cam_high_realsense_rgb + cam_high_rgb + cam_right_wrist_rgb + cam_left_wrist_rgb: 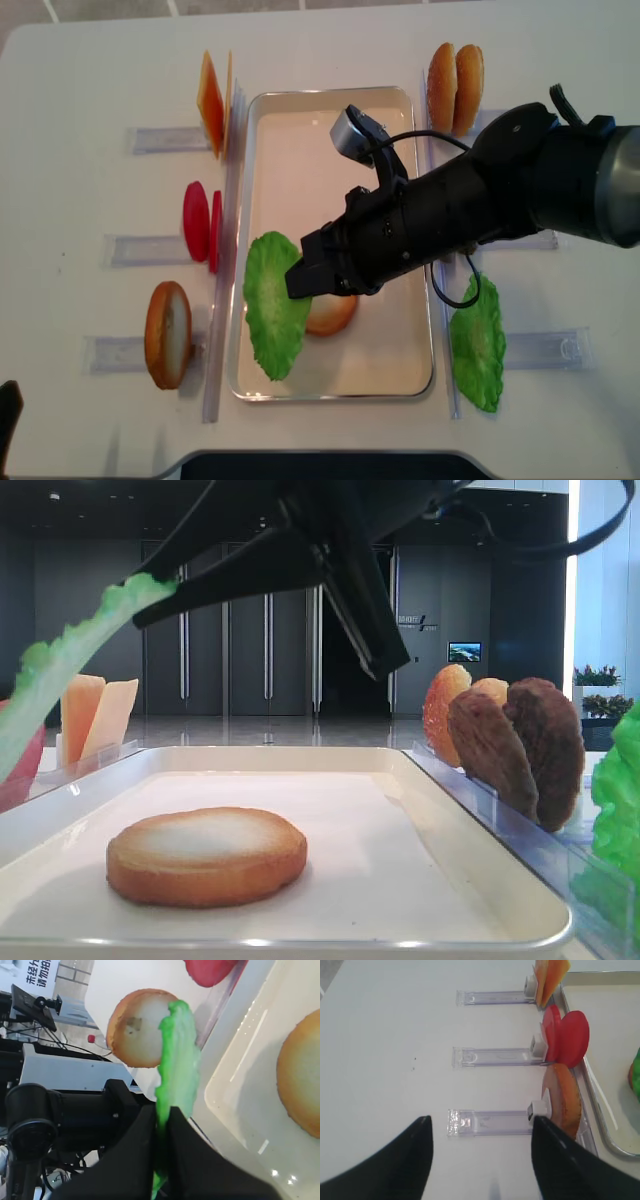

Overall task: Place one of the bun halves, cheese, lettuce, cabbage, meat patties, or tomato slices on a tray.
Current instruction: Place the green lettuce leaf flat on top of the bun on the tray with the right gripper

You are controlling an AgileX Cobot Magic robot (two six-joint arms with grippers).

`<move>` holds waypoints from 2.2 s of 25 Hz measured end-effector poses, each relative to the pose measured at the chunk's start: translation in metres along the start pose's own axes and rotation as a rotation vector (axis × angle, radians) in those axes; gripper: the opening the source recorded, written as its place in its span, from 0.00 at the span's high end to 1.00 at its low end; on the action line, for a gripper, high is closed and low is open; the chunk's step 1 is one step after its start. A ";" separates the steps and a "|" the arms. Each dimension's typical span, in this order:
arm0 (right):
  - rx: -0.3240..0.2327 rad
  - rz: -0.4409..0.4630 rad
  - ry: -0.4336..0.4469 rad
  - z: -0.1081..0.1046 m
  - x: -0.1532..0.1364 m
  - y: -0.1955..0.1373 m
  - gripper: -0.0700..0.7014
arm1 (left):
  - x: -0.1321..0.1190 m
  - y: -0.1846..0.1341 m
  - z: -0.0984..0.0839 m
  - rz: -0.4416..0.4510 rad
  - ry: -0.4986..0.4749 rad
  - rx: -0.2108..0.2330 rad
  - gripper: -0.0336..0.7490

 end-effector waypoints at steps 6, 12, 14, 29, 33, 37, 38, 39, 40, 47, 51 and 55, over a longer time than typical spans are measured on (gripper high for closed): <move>0.025 -0.007 -0.051 -0.018 -0.008 0.002 0.84 | 0.000 0.000 0.000 0.000 0.000 0.000 0.36; 0.036 -0.038 -0.090 -0.031 -0.002 0.010 0.84 | 0.000 0.000 0.000 0.000 0.000 0.000 0.36; 0.036 -0.044 -0.096 -0.033 -0.001 0.011 0.84 | 0.000 0.000 0.000 0.000 0.000 0.000 0.36; 0.096 -0.026 -0.186 -0.051 0.004 0.010 0.84 | 0.000 0.000 0.000 0.000 0.000 0.000 0.36; 0.106 -0.019 -0.192 -0.052 0.004 0.009 0.84 | 0.000 0.000 0.000 0.000 0.000 0.000 0.36; 0.094 -0.013 -0.208 -0.055 0.004 0.008 0.84 | 0.000 0.000 0.000 0.000 0.000 0.000 0.36; 0.089 -0.008 -0.219 -0.057 0.005 0.007 0.84 | 0.000 0.000 0.000 0.000 0.000 0.000 0.36; 0.086 -0.002 -0.232 -0.060 0.005 0.006 0.84 | 0.000 0.000 0.000 0.000 0.000 0.000 0.36; 0.088 0.008 -0.244 -0.062 0.006 0.004 0.84 | 0.000 0.000 0.000 0.000 0.000 0.000 0.36; 0.087 0.032 -0.282 -0.068 0.008 0.000 0.60 | 0.000 0.000 0.000 0.000 0.000 0.000 0.36; 0.098 0.038 -0.288 -0.069 0.008 -0.001 0.31 | 0.000 0.000 0.000 0.000 0.000 0.000 0.36; 0.151 0.055 -0.308 -0.070 0.012 -0.002 0.13 | 0.000 0.000 0.000 0.000 0.000 0.000 0.36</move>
Point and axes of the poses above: a point on each arm's last joint axis where the gripper is mounted, x pointing back along that axis away from the gripper, z along the wrist's bending axis when the last joint is at zero, y = z × x, the point moved 9 cm from there along -x, pointing out along that axis toward the gripper, and after that the axes turned 8 degrees about x, right-handed, at the moved point
